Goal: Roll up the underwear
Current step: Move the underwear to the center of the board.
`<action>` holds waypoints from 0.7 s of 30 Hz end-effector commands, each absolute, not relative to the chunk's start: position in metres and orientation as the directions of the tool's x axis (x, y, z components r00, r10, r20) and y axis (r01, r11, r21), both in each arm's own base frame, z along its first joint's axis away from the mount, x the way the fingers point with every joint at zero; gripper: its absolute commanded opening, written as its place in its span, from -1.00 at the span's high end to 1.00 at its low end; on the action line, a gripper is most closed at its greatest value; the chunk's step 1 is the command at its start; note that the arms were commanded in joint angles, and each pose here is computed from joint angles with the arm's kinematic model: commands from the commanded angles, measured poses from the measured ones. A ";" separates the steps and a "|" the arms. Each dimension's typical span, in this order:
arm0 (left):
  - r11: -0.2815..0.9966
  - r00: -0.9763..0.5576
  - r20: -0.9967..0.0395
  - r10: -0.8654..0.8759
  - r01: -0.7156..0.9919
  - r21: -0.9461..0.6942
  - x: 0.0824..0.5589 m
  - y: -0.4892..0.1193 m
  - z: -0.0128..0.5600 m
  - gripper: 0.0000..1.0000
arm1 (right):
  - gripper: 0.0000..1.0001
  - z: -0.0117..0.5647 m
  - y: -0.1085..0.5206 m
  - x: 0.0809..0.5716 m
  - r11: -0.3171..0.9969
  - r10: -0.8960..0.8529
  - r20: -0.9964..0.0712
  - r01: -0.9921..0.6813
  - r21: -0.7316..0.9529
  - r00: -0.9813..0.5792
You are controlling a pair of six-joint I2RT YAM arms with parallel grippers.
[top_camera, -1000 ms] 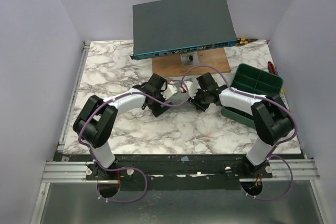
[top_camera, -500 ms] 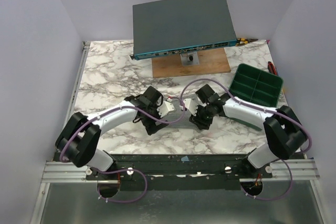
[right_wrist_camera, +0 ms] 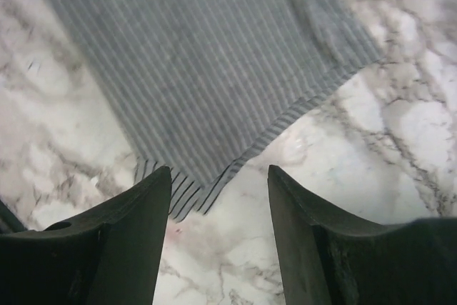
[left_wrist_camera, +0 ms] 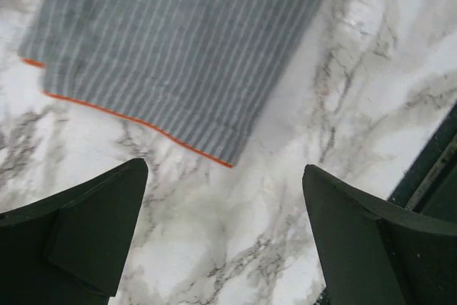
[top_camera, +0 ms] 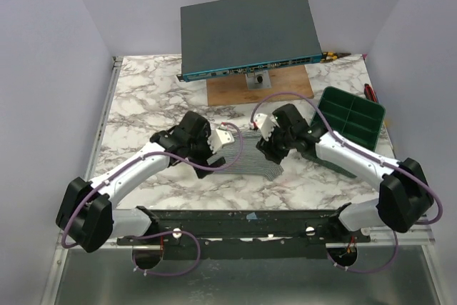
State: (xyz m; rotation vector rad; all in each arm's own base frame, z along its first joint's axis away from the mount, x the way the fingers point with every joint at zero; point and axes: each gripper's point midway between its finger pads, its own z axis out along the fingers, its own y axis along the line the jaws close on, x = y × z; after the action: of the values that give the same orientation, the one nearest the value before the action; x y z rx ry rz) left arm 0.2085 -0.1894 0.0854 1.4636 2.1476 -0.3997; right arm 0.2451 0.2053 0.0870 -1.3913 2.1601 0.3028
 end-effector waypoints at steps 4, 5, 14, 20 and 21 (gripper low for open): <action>0.529 -0.382 -0.701 0.603 0.848 -0.008 0.277 -0.197 0.131 -0.97 | -0.20 0.100 0.202 0.326 0.658 -0.545 -0.668 -0.752 0.034 -0.507; 0.538 -0.398 -0.700 0.593 0.843 -0.023 0.281 -0.197 0.130 -0.97 | -0.21 0.097 0.202 0.330 0.657 -0.531 -0.670 -0.752 0.063 -0.520; 0.613 -0.475 -0.687 0.550 0.788 -0.054 0.310 -0.196 0.111 -0.98 | -0.34 0.062 0.211 0.350 0.663 -0.492 -0.669 -0.738 0.127 -0.557; 0.617 -0.494 -0.679 0.544 0.783 -0.076 0.312 -0.195 0.104 -0.97 | -0.47 0.045 0.215 0.362 0.674 -0.478 -0.664 -0.725 0.142 -0.575; 0.616 -0.495 -0.679 0.543 0.784 -0.079 0.311 -0.195 0.104 -0.98 | -0.47 0.043 0.215 0.364 0.677 -0.473 -0.665 -0.721 0.144 -0.578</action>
State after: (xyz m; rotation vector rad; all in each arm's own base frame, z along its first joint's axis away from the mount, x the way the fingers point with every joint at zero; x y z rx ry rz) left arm 0.3064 -0.1874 0.0966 1.0580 2.2540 -0.4534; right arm 0.3473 0.2065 0.0444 -0.9581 2.3238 0.5087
